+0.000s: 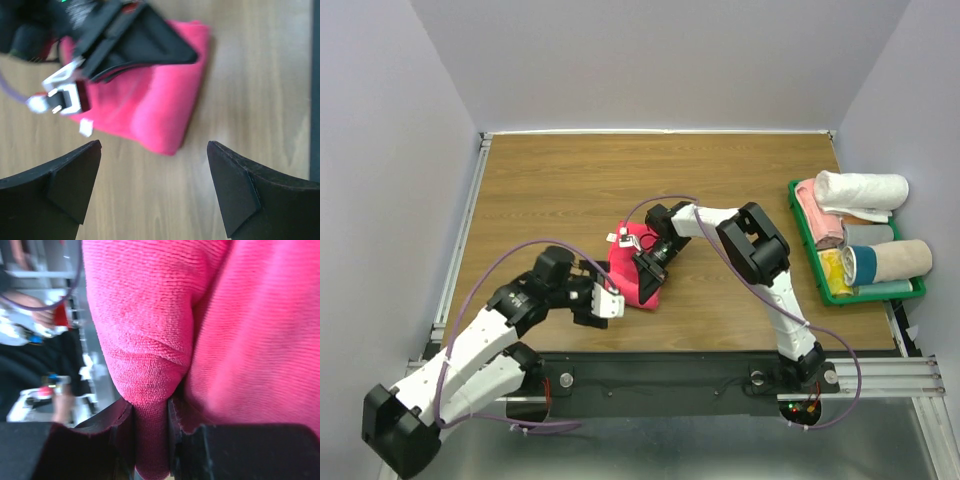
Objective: Roll the towels
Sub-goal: Roll the towel
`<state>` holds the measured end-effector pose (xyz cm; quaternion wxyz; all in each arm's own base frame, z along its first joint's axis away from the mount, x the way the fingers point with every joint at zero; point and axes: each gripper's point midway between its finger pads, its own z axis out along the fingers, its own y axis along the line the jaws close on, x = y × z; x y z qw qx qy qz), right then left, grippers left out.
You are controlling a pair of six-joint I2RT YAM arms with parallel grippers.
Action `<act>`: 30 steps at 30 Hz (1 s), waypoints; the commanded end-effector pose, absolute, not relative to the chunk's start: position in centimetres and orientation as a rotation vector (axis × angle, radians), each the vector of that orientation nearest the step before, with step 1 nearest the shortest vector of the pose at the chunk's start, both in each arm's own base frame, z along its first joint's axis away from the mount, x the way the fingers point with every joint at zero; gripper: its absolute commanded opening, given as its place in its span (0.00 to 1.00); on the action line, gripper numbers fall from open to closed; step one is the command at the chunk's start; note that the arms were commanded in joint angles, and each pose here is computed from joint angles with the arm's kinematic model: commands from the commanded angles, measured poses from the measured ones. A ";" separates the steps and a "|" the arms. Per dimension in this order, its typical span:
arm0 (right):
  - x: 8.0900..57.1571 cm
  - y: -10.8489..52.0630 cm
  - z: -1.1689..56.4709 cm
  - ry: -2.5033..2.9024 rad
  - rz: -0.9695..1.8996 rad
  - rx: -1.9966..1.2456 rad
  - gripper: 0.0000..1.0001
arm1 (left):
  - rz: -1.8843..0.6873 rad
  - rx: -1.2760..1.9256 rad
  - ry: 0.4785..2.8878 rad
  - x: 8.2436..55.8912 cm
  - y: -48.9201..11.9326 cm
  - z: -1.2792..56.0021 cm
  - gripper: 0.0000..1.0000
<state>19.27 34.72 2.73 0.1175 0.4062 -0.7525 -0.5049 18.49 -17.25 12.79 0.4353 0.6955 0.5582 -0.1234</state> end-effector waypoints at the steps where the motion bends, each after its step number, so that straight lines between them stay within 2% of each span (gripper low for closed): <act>1: 19.0 34.1 1.5 -2.181 -1.416 1.082 0.06 | -0.227 1.777 1.313 18.4 -20.1 11.5 0.99; 9: 19.2 33.6 0.5 -2.164 -1.391 1.031 0.08 | -0.179 1.835 1.302 19.2 -23.7 8.7 0.99; 17: 19.5 33.1 0.2 -2.172 -1.383 1.019 0.11 | -0.074 1.936 1.367 20.2 -22.8 3.8 0.99; 18: 19.8 33.0 0.2 -2.178 -1.388 1.009 0.12 | -0.075 1.947 1.381 20.2 -22.8 3.5 0.85; 20: 20.1 32.9 0.4 -2.184 -1.395 0.992 0.16 | -0.074 1.997 1.455 19.8 -22.1 2.4 0.66; 21: 20.3 32.8 0.5 -2.187 -1.402 0.974 0.18 | -0.085 1.998 1.503 19.6 -21.8 2.0 0.49; 22: 20.7 32.7 0.9 -2.197 -1.416 0.955 0.23 | -0.098 2.034 1.538 19.0 -21.3 1.6 0.42; 24: 21.4 32.3 1.2 -2.214 -1.432 0.930 0.33 | -0.105 2.058 1.552 18.6 -20.8 1.4 0.29; 25: 21.7 32.2 1.5 -2.220 -1.438 0.920 0.39 | -0.117 2.076 1.566 18.0 -20.4 1.5 0.26; 27: 22.6 31.9 2.1 -2.242 -1.457 0.893 0.42 | -0.178 2.081 1.586 17.2 -20.6 1.9 0.17; 29: 23.2 31.7 2.4 -2.264 -1.457 0.885 0.58 | -0.276 2.122 1.621 15.8 -20.7 2.0 0.10; 30: 23.8 31.6 2.7 -2.278 -1.462 0.882 0.60 | -0.308 2.131 1.639 15.3 -20.7 2.0 0.08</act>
